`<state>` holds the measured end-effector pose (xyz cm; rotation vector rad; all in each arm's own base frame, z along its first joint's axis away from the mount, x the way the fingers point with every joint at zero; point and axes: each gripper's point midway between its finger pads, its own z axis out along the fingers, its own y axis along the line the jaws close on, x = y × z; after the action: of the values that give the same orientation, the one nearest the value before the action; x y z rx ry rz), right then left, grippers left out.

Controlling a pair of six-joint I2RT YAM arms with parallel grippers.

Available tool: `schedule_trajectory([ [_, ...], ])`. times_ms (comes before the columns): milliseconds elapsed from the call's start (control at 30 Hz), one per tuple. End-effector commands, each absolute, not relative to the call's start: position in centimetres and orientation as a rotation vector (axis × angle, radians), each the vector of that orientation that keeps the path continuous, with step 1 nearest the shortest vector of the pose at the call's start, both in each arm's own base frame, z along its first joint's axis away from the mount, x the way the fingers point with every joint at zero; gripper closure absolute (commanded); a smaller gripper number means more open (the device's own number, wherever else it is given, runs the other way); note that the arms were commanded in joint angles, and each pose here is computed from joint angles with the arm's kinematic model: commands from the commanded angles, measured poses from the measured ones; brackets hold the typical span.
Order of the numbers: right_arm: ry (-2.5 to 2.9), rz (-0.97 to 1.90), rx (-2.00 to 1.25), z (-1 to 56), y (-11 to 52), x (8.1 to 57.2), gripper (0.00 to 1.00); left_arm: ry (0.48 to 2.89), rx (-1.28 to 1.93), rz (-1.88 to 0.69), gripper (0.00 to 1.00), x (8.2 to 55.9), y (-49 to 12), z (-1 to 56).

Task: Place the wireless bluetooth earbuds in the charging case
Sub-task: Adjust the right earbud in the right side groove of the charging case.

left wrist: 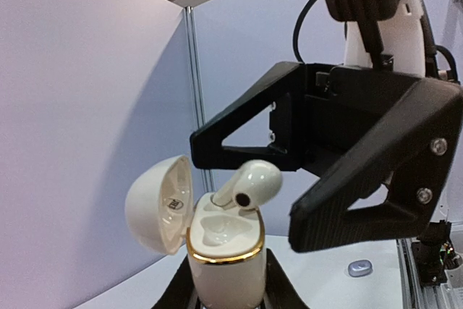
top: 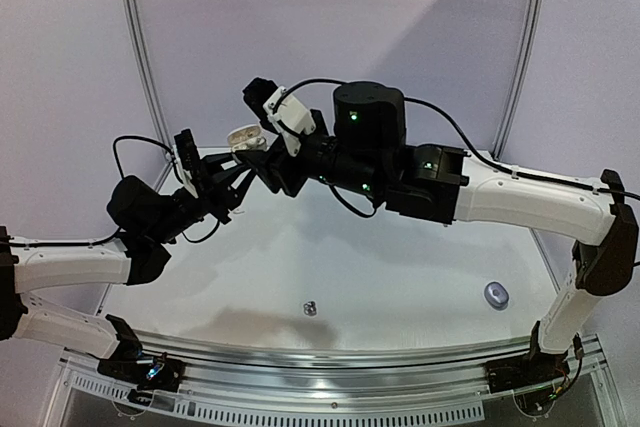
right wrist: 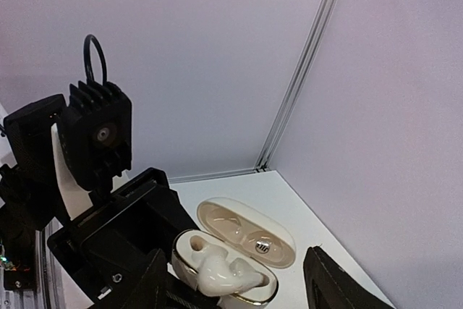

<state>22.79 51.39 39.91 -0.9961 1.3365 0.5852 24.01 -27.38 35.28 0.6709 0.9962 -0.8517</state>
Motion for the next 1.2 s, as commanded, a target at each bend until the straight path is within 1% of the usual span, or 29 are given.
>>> schedule_trajectory([
  [0,1.303,0.59,-0.899,44.0,49.4,23.1,0.32,0.951,0.661,-0.861,1.0,23.6,-27.0,36.9],
  [100,1.301,0.586,-0.885,44.6,48.9,23.1,0.25,0.955,0.662,-0.863,1.0,23.5,-27.0,36.9],
  [267,1.293,0.599,-0.869,45.3,48.6,23.1,0.24,0.958,0.656,-0.88,1.0,23.5,-27.0,36.9],
  [300,1.297,0.599,-0.867,45.1,48.9,23.3,0.26,0.961,0.652,-0.887,1.0,23.5,-27.0,36.9],
  [400,1.317,0.583,-0.86,44.6,49.6,24.0,0.37,0.959,0.651,-0.902,1.0,23.3,-27.0,37.1],
  [533,1.341,0.57,-0.882,43.6,49.9,24.3,0.45,0.954,0.649,-0.896,1.0,23.3,-26.9,37.2],
  [700,1.34,0.574,-0.884,43.9,49.6,24.1,0.45,0.96,0.645,-0.898,1.0,23.4,-26.9,37.1],
  [800,1.322,0.594,-0.88,45.0,49.1,23.7,0.51,0.974,0.639,-0.901,1.0,23.5,-26.9,37.1],
  [867,1.298,0.642,-0.905,46.1,48.7,22.6,0.53,0.991,0.634,-0.898,1.0,23.8,-26.9,36.9],
  [967,1.293,0.678,-0.968,46.1,48.5,21.4,0.53,1.017,0.636,-0.882,1.0,24.2,-27.0,36.5],
  [1167,1.379,0.655,-0.981,44.0,49.7,22.2,0.52,1.033,0.639,-0.865,1.0,24.4,-27.1,36.2],
])
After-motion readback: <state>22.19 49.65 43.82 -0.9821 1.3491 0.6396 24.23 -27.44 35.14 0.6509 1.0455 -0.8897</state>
